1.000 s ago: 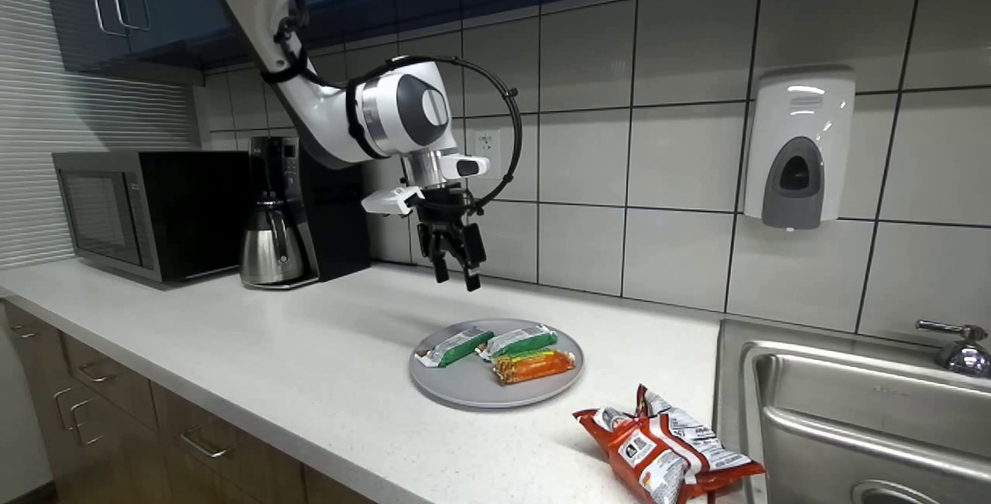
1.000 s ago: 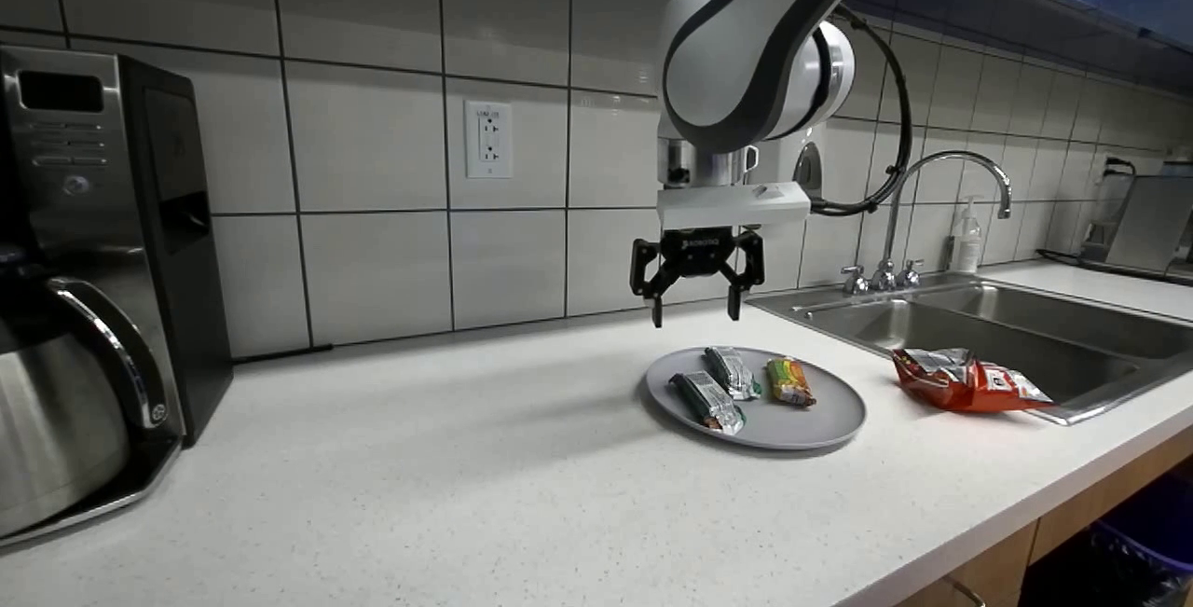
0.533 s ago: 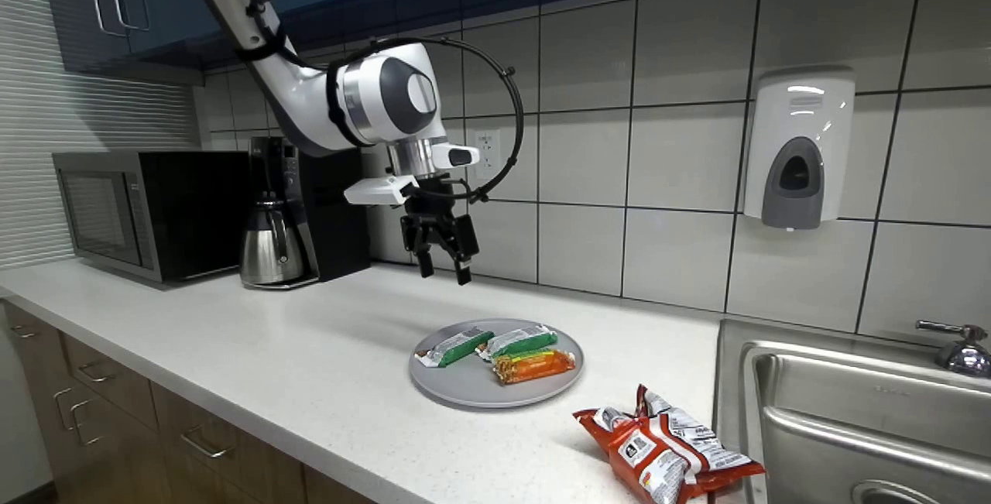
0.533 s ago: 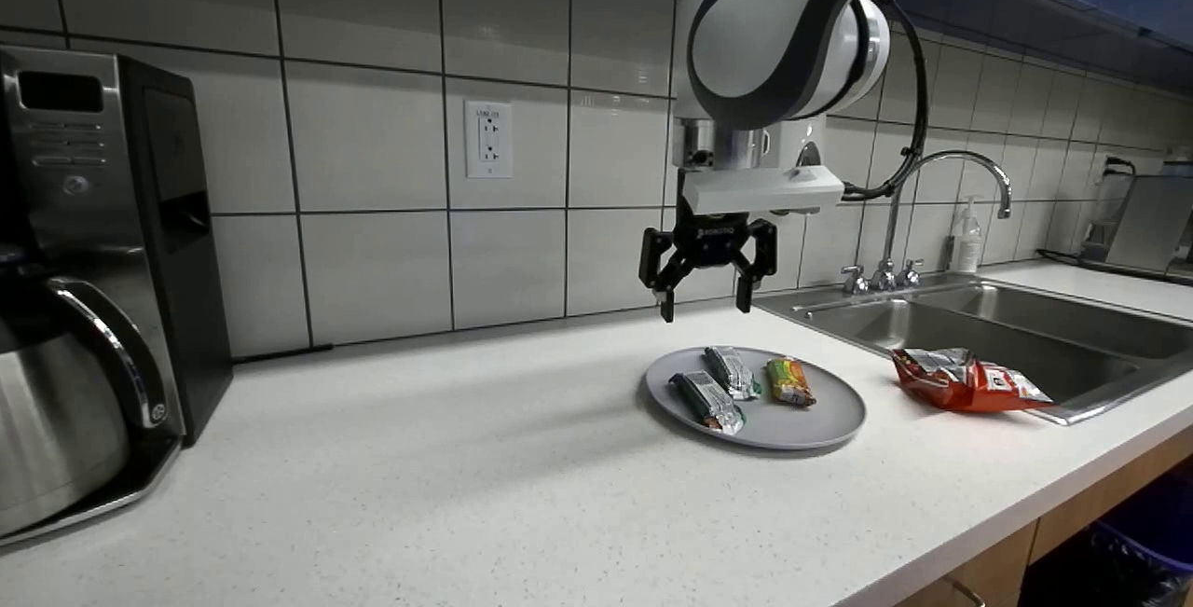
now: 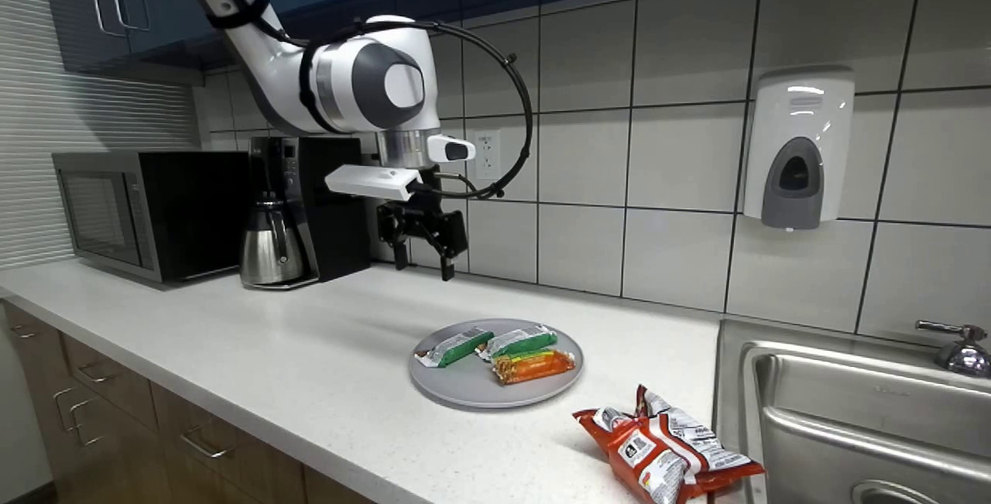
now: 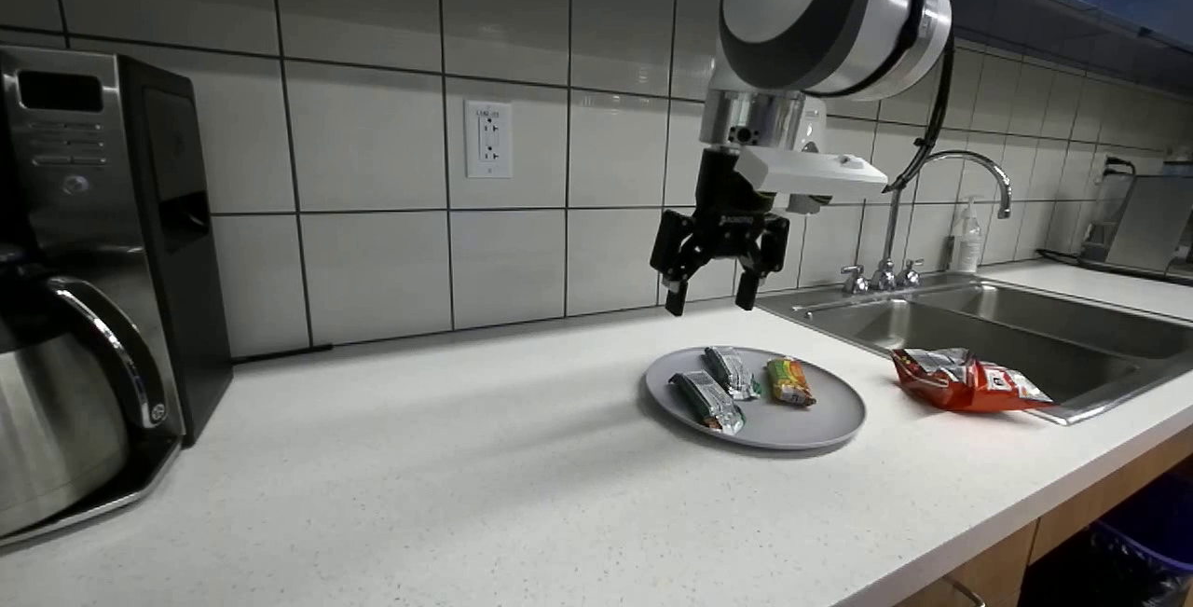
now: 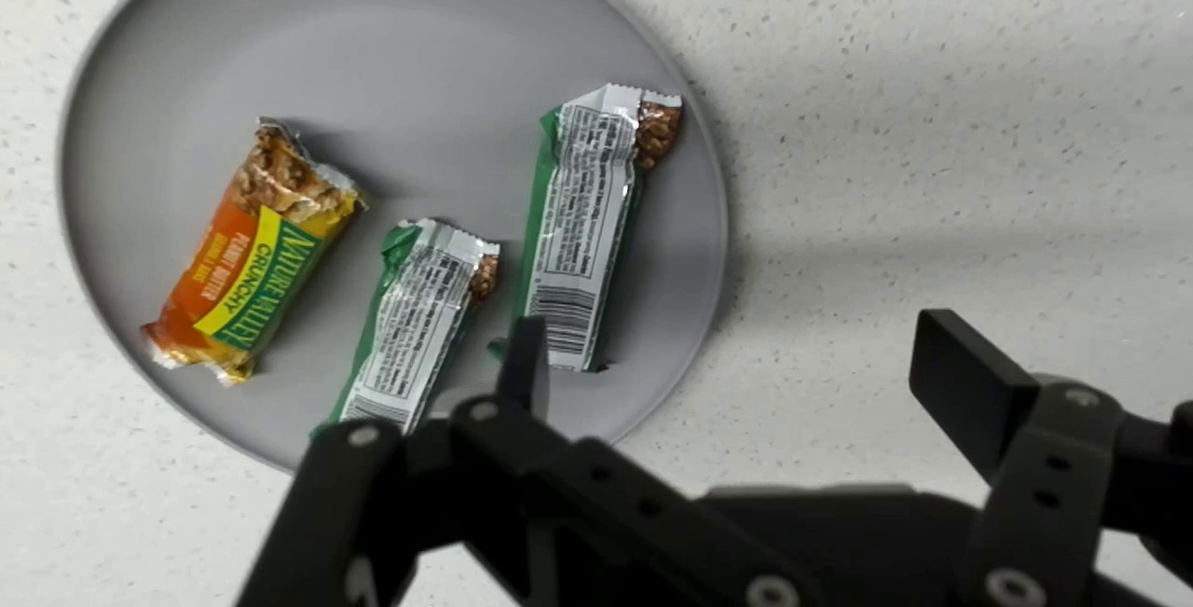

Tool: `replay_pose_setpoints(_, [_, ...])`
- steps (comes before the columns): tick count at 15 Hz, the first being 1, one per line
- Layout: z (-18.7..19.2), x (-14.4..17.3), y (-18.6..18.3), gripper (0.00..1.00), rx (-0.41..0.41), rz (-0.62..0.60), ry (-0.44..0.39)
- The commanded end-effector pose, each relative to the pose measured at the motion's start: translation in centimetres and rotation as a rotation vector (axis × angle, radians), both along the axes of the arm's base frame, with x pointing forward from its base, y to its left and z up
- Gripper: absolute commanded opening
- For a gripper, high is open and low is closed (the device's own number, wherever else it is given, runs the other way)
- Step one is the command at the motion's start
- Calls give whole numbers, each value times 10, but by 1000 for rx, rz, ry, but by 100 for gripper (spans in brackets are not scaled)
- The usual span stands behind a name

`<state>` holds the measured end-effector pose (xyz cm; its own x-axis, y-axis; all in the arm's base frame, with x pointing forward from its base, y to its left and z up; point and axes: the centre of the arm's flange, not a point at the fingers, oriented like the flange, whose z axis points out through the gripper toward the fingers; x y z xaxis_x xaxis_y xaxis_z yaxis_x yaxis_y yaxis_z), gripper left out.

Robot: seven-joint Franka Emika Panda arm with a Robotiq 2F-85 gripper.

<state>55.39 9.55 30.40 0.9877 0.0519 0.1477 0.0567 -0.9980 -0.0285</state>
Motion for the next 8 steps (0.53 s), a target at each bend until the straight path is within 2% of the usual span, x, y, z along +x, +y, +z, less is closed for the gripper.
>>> replay_pose_setpoints(1, [20, -32, -8, 100, 85, 131, -8])
replay_pose_setpoints(2, [5, -9, 1, 100, 42, 60, 1])
replay_pose_setpoints(8, [12, -21, 2, 100, 60, 113, -4])
